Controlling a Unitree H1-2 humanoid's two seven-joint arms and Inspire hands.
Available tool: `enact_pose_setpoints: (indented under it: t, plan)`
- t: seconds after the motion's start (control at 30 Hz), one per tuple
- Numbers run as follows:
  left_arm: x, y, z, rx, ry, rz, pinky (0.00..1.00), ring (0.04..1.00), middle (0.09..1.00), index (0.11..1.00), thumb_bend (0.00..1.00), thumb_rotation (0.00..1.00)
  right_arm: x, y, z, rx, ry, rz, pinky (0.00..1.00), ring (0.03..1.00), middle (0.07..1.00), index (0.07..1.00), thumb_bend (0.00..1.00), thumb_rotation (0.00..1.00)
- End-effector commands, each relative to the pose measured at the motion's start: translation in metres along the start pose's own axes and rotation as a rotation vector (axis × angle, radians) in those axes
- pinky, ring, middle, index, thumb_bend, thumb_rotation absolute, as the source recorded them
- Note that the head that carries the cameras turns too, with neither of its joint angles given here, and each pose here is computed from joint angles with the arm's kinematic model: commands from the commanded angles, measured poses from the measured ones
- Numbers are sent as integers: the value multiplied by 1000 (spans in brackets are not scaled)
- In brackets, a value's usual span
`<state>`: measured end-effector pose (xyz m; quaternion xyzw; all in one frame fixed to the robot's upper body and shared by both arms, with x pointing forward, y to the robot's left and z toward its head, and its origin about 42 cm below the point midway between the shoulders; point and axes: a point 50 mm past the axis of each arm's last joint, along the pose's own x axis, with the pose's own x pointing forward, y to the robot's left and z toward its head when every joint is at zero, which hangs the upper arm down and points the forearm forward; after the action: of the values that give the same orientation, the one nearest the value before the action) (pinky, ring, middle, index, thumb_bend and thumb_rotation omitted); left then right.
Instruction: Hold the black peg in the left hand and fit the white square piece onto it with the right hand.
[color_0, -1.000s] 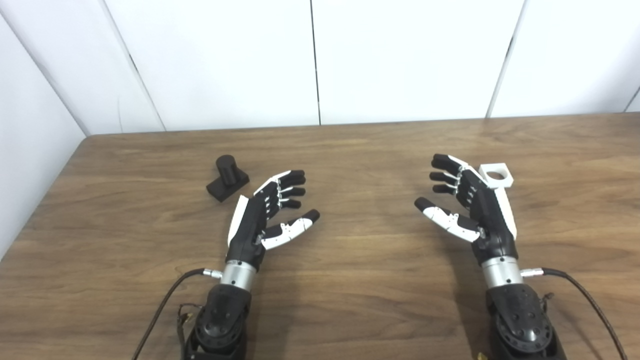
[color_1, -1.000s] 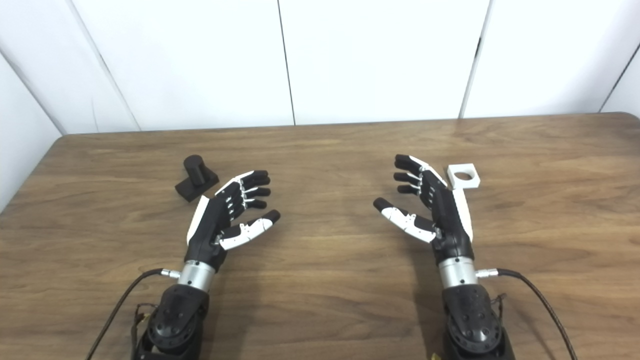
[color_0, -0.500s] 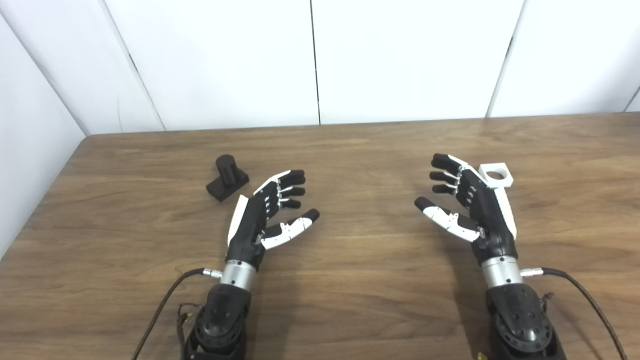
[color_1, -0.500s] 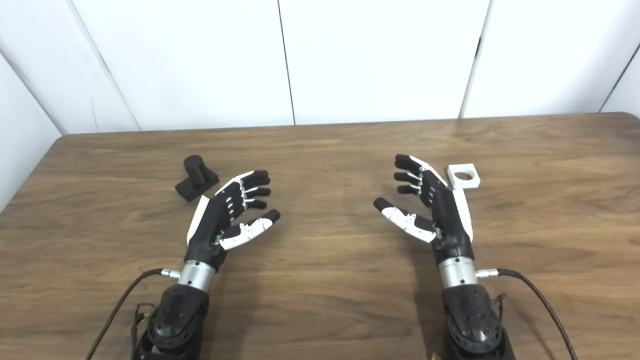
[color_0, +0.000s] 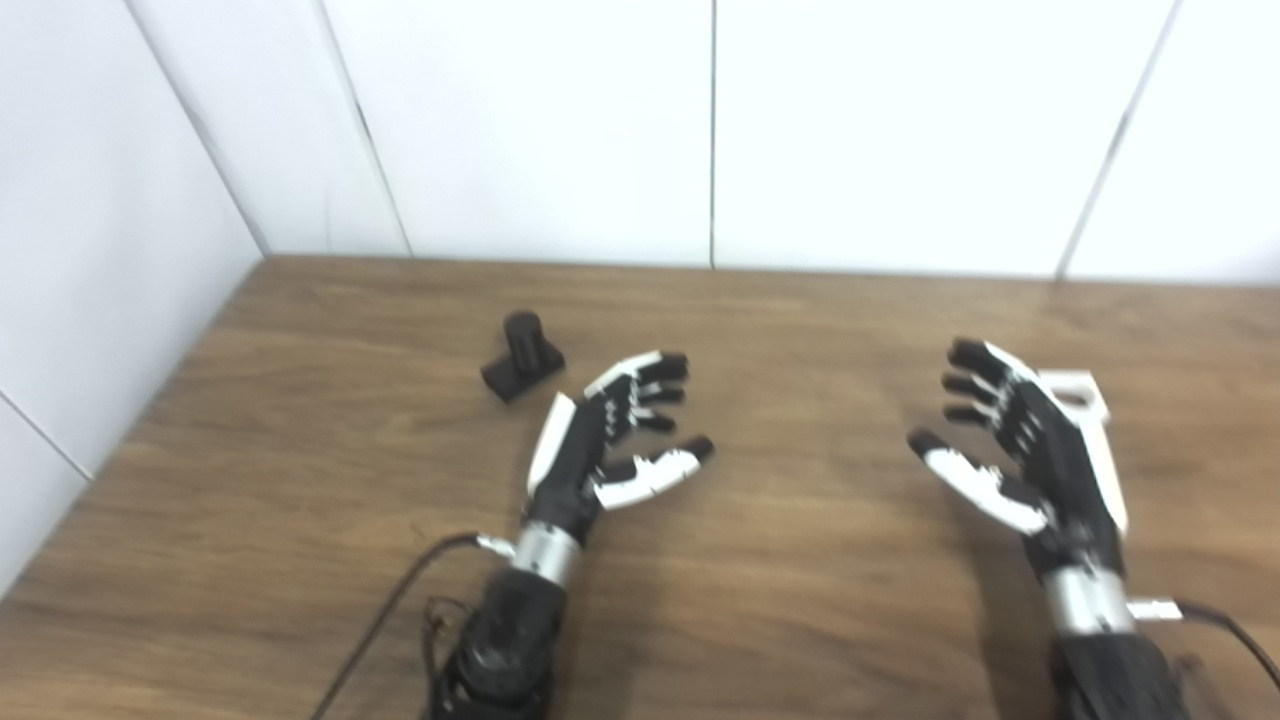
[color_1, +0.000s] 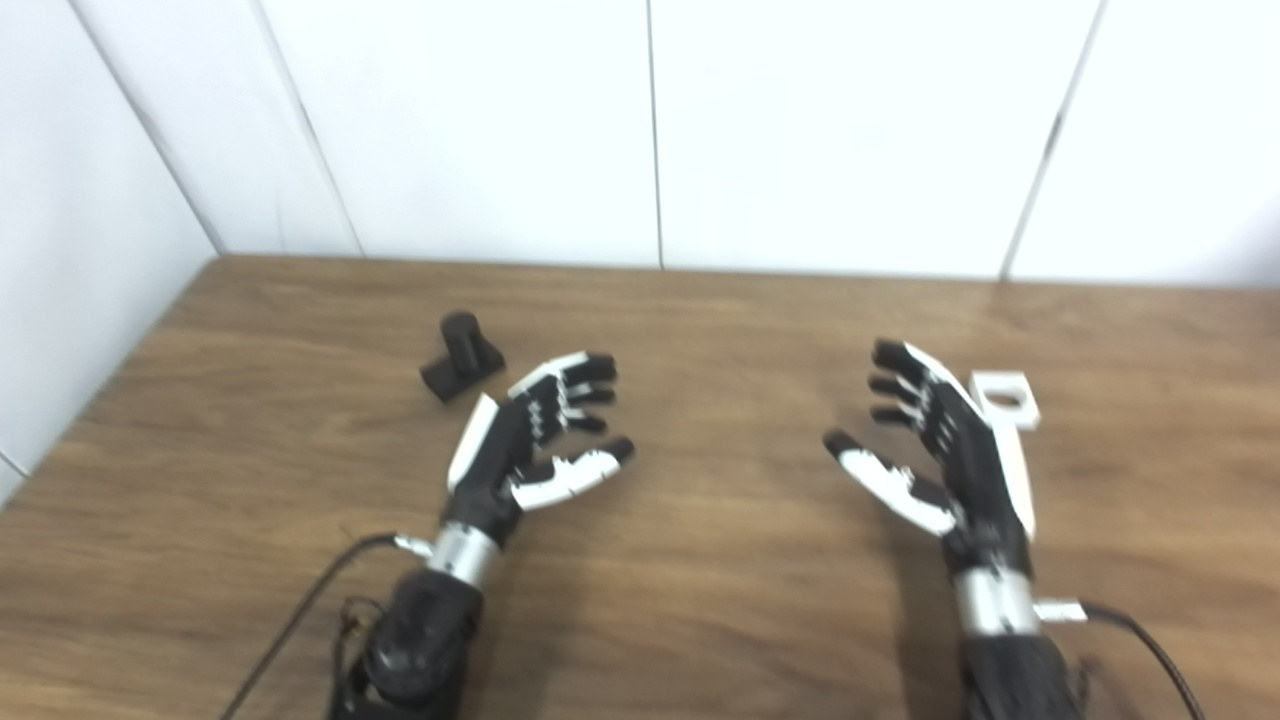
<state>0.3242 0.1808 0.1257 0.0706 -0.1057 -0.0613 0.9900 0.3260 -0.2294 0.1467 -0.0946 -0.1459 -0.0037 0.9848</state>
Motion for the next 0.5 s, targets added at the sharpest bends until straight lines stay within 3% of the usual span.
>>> enact_pose_setpoints:
  t: [0.0, 0.23, 0.47]
  plan:
    - [16, 1, 18, 21, -102, 0, 663, 760, 786, 756, 587, 104, 9, -9, 7, -27, -74, 0, 663, 759, 813, 794, 713, 207]
    - [19, 10, 26, 80, -120, 40, 650, 752, 775, 741, 612, 131, 11, -9, 9, -23, -74, -2, 690, 759, 813, 791, 720, 204]
    - [28, 32, 40, 272, -143, 106, 627, 731, 760, 725, 605, 171, 12, -10, 12, -36, -76, -13, 672, 754, 803, 784, 716, 184]
